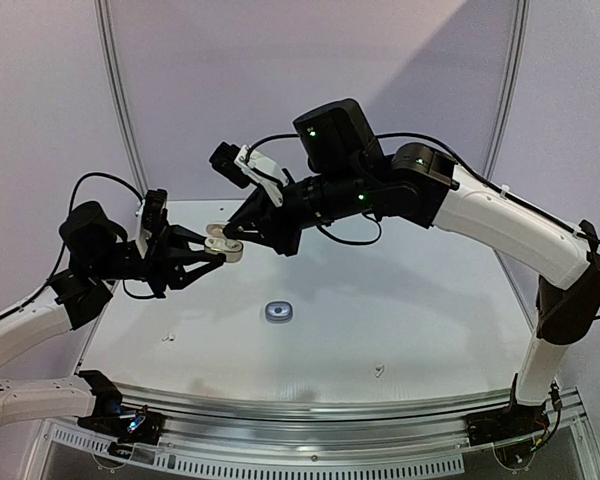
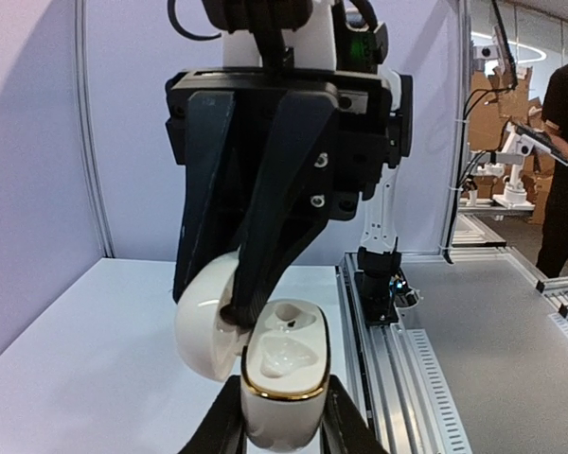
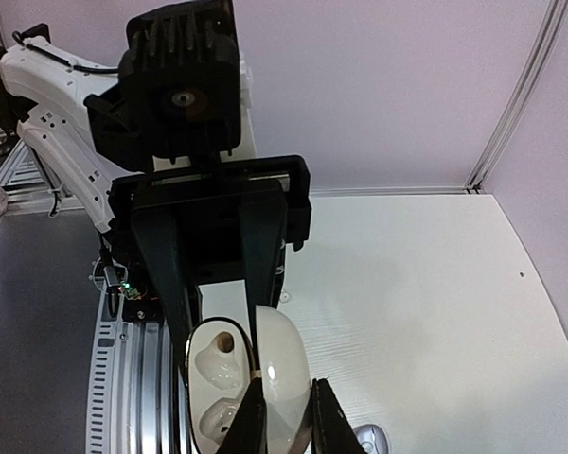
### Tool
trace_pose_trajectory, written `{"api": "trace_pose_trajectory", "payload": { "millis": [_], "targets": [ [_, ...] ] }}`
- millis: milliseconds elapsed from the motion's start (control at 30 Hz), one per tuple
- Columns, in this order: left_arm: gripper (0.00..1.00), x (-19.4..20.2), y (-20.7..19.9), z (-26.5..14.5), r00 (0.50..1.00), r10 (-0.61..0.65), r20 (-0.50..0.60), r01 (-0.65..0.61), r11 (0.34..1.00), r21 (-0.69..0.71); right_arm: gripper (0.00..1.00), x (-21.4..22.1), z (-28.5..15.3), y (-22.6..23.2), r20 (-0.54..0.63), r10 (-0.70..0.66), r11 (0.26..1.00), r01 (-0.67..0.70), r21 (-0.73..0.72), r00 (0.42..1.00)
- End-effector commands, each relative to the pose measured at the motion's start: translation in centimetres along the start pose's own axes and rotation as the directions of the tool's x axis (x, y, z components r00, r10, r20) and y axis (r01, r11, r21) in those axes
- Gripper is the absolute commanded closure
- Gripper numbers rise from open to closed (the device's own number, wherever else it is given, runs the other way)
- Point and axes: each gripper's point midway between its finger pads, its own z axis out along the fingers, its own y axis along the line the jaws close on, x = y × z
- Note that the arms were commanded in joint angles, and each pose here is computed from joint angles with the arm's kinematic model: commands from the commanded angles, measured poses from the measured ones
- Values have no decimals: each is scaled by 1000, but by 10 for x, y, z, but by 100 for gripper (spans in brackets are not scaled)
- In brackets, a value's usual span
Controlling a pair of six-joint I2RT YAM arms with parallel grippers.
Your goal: Insert the wireless bluetooth earbuds into the charging case
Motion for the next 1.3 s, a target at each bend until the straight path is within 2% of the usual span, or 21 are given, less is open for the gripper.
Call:
{"api": "trace_pose_trajectory", "payload": {
  "millis": [0,167,733,1000,1100,1267],
  "targets": [
    [78,-4,-7,4,1000,4,1,-4,999,43,96,-23,-15,-3,61,-25,999,23,37,998],
    [70,0,-8,4,1000,-9,-9,10,999,49,96,-27,-18,-4,73,-35,999,32,43,997],
    [67,8,-10,5,1000,-23,-21,24,998,57,96,-32,-20,-2,92,-35,999,32,31,995],
    [60,10,-9,5,999,-24,-28,25,999,48,96,-38,-23,2,117,-41,999,40,14,992],
    [63,11,-9,5,999,-21,-28,23,999,42,96,-37,-22,3,113,-39,999,38,9,993],
    [76,12,-9,5,999,-21,-33,23,999,43,96,-39,-23,4,121,-36,999,36,0,992]
  ]
}}
